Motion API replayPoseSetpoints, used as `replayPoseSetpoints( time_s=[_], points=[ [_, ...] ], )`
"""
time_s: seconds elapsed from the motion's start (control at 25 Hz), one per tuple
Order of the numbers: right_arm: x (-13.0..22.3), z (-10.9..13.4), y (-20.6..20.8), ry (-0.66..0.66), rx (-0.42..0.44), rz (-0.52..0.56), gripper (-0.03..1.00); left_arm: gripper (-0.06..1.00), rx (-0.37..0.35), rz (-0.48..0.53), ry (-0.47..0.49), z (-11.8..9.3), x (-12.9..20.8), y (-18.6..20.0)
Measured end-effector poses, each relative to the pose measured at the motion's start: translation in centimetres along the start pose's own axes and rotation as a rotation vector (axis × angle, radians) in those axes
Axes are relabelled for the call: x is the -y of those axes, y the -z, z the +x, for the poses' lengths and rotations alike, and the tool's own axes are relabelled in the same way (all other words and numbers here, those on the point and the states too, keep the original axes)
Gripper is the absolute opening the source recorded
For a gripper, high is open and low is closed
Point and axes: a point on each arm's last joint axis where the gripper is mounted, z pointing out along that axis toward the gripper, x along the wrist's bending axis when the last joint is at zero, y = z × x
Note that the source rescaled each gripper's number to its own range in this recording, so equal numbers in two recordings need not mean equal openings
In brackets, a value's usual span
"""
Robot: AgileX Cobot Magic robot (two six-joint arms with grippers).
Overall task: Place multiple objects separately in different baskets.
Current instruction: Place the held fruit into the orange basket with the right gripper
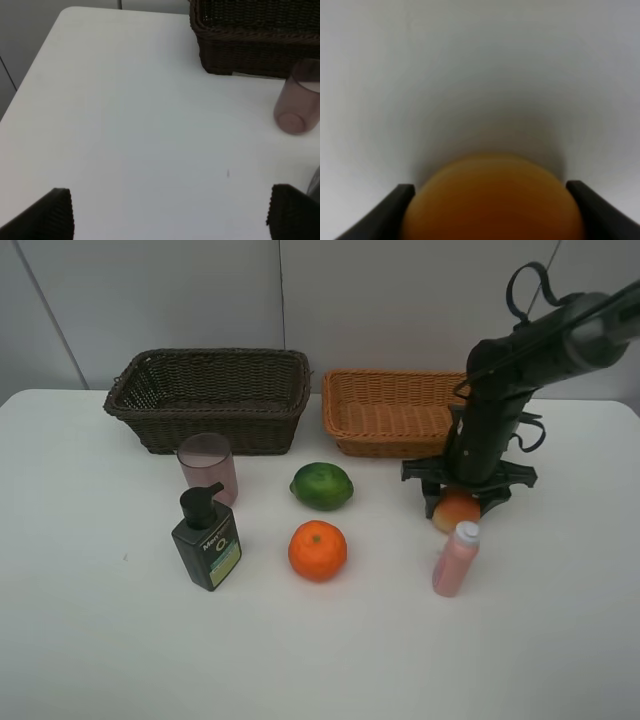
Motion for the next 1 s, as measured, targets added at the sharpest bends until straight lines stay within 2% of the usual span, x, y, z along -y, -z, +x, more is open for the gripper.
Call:
replayPoseSetpoints(
  time_s=[0.12,0.2,0.32,0.56,0.8,1.0],
  points=[
    [-0.2,0.7,2.7,0.154,0.018,0.018,0.49,1.0,0.0,0.0,0.0,0.0,0.0,0.0],
    [-0.4,1.1,4.6,0.207,0.024,0.022,0.49,1.0,0.0,0.0,0.0,0.0,0.0,0.0],
    [-1.3,1.4,7.1,0.237,0.027,0.027,0.49,1.0,0.0,0.0,0.0,0.0,0.0,0.0],
    [-4.0,2.1,11.6,0.259,-0.01,-0.105,0.49,1.0,0.0,0.0,0.0,0.0,0.0,0.0],
    [-8.1,3.8,12.0,0.32,-0.021,-0.194,0.49,1.0,0.0,0.0,0.0,0.0,0.0,0.0],
    [-10.8,4.4,10.8,0.313,-0.013,-0.237,0.49,1.0,0.0,0.0,0.0,0.0,0.0,0.0]
  ],
)
